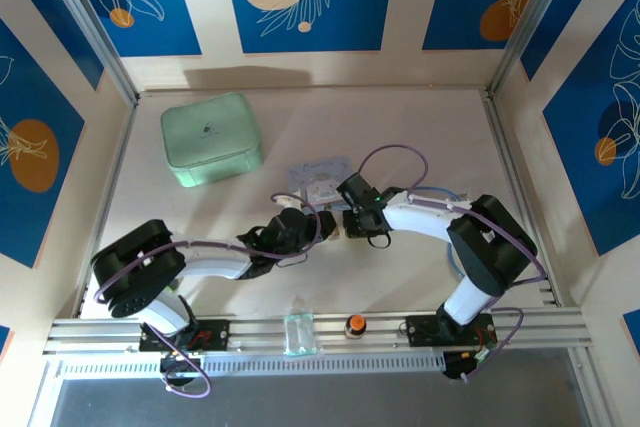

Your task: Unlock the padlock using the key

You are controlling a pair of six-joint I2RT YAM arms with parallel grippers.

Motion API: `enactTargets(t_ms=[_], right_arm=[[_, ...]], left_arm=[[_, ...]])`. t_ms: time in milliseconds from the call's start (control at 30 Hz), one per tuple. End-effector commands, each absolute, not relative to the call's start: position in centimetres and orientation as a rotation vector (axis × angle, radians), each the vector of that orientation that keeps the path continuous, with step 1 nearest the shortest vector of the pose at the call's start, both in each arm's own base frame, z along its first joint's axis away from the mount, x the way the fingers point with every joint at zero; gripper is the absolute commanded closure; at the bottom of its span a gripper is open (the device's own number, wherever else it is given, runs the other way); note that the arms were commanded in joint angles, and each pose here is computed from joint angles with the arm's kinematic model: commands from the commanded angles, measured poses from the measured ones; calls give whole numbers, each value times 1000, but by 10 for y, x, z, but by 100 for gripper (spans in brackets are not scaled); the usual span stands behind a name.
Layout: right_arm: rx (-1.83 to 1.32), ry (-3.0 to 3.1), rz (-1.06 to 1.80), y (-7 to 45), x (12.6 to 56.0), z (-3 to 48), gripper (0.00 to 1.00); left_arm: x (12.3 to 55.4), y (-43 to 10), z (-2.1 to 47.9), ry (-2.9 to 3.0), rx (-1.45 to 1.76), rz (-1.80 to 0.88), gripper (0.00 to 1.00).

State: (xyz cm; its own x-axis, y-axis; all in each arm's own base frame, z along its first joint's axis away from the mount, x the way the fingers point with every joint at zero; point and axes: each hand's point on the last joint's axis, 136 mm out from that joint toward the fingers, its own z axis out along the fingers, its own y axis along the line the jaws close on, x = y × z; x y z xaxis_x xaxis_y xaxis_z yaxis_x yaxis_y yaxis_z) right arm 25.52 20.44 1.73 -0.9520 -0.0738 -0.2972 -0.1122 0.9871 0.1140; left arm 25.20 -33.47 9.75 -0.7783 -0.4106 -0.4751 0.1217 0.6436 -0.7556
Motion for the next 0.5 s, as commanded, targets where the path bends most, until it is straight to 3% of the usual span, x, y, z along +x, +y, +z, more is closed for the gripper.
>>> enactTargets(t_ms=[0,200,367,467], right_arm=[[-189,2884,180,207,229,16,75],[-133,2932,117,186,203,12,75],[-48,2902,176,172,205,24,75],[-18,2841,293,180,217,35,69]], left_arm=[[253,-335,103,2216,-182,-1045,63],[252,-336,101,2215,-187,-1062,64],[251,-339,103,2213,-175,-1069,65],[251,-339,107,2209,-154,-1053,65]])
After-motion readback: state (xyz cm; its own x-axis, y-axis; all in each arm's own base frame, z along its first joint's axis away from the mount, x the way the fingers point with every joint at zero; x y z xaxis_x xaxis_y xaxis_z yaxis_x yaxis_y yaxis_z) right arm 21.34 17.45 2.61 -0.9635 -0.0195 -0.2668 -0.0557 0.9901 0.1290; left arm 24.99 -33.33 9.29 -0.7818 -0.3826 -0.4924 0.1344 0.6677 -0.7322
